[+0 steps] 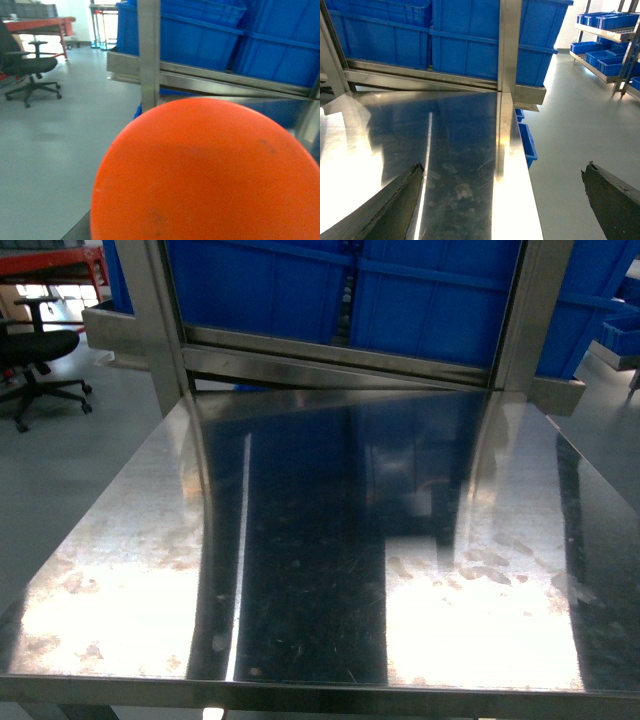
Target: Pick capacitor and pack into box
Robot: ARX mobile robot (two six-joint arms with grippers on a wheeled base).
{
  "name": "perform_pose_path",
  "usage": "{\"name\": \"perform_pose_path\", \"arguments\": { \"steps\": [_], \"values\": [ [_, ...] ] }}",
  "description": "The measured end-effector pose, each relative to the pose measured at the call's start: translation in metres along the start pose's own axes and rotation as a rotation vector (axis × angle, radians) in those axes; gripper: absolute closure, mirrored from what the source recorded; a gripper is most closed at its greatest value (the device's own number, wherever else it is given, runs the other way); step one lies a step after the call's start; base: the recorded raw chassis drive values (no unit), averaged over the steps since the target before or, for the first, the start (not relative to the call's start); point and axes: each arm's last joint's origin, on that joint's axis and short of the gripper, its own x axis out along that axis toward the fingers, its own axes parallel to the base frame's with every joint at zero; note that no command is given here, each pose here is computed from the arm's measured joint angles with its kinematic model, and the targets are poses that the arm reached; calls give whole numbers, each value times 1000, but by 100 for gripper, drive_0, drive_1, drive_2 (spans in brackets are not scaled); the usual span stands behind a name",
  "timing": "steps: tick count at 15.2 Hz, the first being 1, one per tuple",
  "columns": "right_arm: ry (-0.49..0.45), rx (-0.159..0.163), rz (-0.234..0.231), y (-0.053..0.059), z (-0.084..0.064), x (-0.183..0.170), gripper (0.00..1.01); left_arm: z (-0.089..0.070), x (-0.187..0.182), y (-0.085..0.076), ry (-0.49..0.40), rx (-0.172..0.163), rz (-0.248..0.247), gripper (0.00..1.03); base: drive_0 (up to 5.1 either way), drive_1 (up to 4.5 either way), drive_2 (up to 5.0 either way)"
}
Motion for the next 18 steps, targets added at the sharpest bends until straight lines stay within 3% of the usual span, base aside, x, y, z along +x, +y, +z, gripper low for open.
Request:
{"name": "perform_pose_path", "arguments": {
  "steps": [1,4,12,14,15,18],
  "values": [
    [0,0,0,0,0,0,3,-1,-2,-1,-4,1,-21,59,0,0,0],
    [0,0,0,0,0,0,3,-9,-8,-1,-16,1,-17,59,0,0,0],
    [0,0,0,0,0,0,3,-9,-18,-1,-19,1,-16,59,0,0,0],
    [0,0,0,0,0,0,3,-15,-28,0,23,2,-15,59,0,0,0],
    [-1,0,0,0,0,0,3,-11,-29,0,-16,2,-14,59,0,0,0],
    [0,0,0,0,0,0,3,-13,-29,0,-6,2,-16,59,0,0,0]
  ]
}}
